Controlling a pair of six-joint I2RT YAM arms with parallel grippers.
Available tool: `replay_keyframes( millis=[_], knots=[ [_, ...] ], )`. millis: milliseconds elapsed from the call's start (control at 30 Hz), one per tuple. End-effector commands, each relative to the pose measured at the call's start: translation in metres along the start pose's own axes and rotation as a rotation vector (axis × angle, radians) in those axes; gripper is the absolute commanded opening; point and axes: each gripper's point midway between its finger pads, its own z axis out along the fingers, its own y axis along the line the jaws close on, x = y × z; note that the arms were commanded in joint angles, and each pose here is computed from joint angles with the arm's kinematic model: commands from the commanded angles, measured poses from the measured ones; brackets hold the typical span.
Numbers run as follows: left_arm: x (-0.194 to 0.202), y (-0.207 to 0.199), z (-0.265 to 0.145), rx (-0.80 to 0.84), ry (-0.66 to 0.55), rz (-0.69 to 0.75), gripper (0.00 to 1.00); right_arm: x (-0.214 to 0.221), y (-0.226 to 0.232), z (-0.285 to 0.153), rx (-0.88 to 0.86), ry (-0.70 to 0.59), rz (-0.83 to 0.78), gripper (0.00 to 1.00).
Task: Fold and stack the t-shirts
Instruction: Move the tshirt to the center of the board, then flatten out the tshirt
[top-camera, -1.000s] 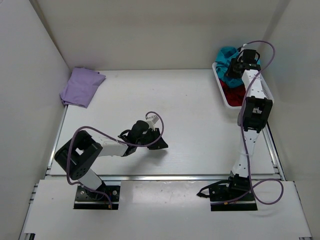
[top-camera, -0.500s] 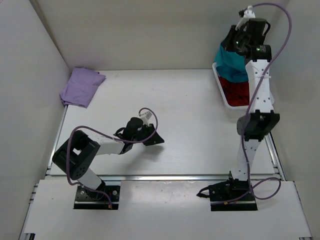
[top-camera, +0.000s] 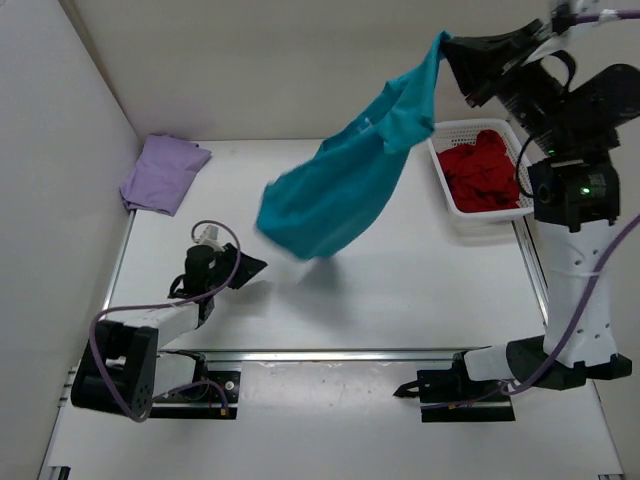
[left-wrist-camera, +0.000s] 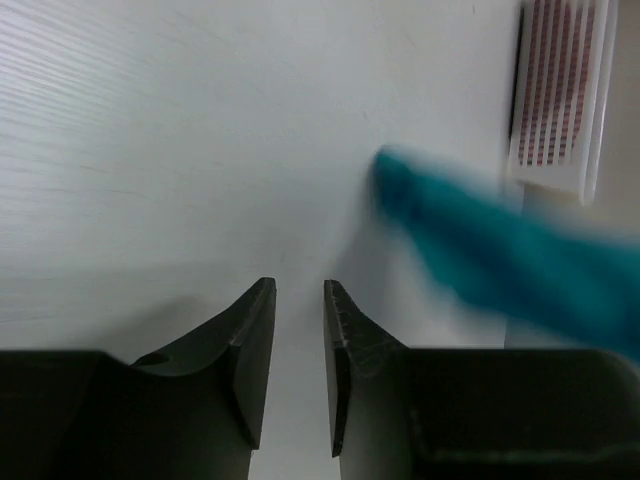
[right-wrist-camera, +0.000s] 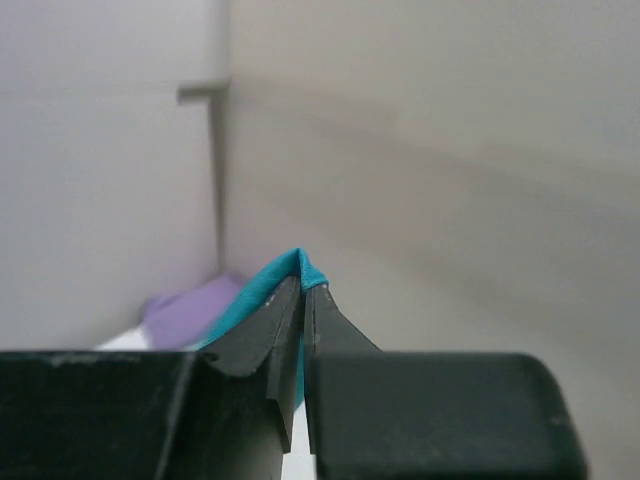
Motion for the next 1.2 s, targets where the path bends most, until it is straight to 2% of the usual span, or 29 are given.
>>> replay_keyframes(
  millis=[0, 33, 67, 133, 167, 267, 400, 500, 567, 600, 633, 767, 833, 933, 1033, 1067, 1100, 1167],
  knots=[
    [-0.024, 0.000, -0.018, 0.032, -0.090, -0.032, 0.39, 0.112, -0.009, 0.013, -0.114, 0.195, 0.222, 0.00],
    [-0.029, -0.002, -0.022, 0.039, -0.114, -0.026, 0.41, 0.147, -0.002, 0.005, -0.154, 0.234, 0.293, 0.00],
    [-0.029, -0.003, -0.024, 0.039, -0.121, -0.016, 0.42, 0.146, 0.000, 0.002, -0.172, 0.190, 0.278, 0.00],
    [-0.027, -0.001, -0.023, 0.027, -0.119, -0.011, 0.42, 0.236, 0.002, -0.023, -0.156, 0.302, 0.449, 0.00],
    [-0.025, 0.000, -0.022, 0.025, -0.111, -0.019, 0.42, 0.253, 0.000, -0.026, -0.152, 0.296, 0.465, 0.00],
    [-0.024, 0.003, -0.018, 0.021, -0.109, -0.031, 0.40, 0.356, -0.004, -0.048, -0.088, 0.437, 0.659, 0.00],
    [-0.025, -0.002, -0.011, 0.019, -0.096, -0.020, 0.39, 0.445, -0.013, -0.051, -0.010, 0.597, 0.799, 0.00],
    [-0.023, 0.003, -0.009, -0.032, -0.098, 0.037, 0.39, 0.453, -0.032, -0.029, 0.034, 0.617, 0.801, 0.00],
    [-0.021, 0.001, -0.009, -0.047, -0.084, 0.077, 0.38, 0.451, -0.051, -0.014, 0.066, 0.624, 0.745, 0.00],
    [-0.017, 0.000, -0.008, -0.072, -0.066, 0.125, 0.38, 0.463, -0.058, -0.015, 0.123, 0.672, 0.750, 0.00],
    [-0.012, 0.004, -0.009, -0.103, -0.041, 0.172, 0.39, 0.442, -0.069, 0.005, 0.124, 0.634, 0.683, 0.00],
    [0.011, -0.025, -0.008, -0.094, 0.027, 0.392, 0.41, 0.440, -0.108, 0.013, 0.306, 0.703, 0.582, 0.02],
    [0.028, -0.058, -0.009, -0.018, 0.062, 0.501, 0.42, 0.451, -0.113, -0.002, 0.375, 0.767, 0.561, 0.24],
    [0.050, -0.087, -0.011, 0.027, 0.099, 0.606, 0.47, 0.465, -0.103, -0.039, 0.430, 0.794, 0.571, 0.34],
    [0.069, -0.096, -0.004, 0.040, 0.159, 0.643, 0.49, 0.467, -0.077, -0.072, 0.439, 0.750, 0.646, 0.36],
    [0.075, -0.093, 0.002, 0.035, 0.183, 0.647, 0.48, 0.455, -0.070, -0.071, 0.421, 0.715, 0.644, 0.35],
    [0.081, -0.096, 0.003, 0.047, 0.206, 0.646, 0.48, 0.472, -0.056, -0.087, 0.429, 0.763, 0.675, 0.33],
    [0.092, -0.092, 0.008, 0.034, 0.244, 0.653, 0.47, 0.479, -0.040, -0.100, 0.423, 0.791, 0.658, 0.30]
  ],
)
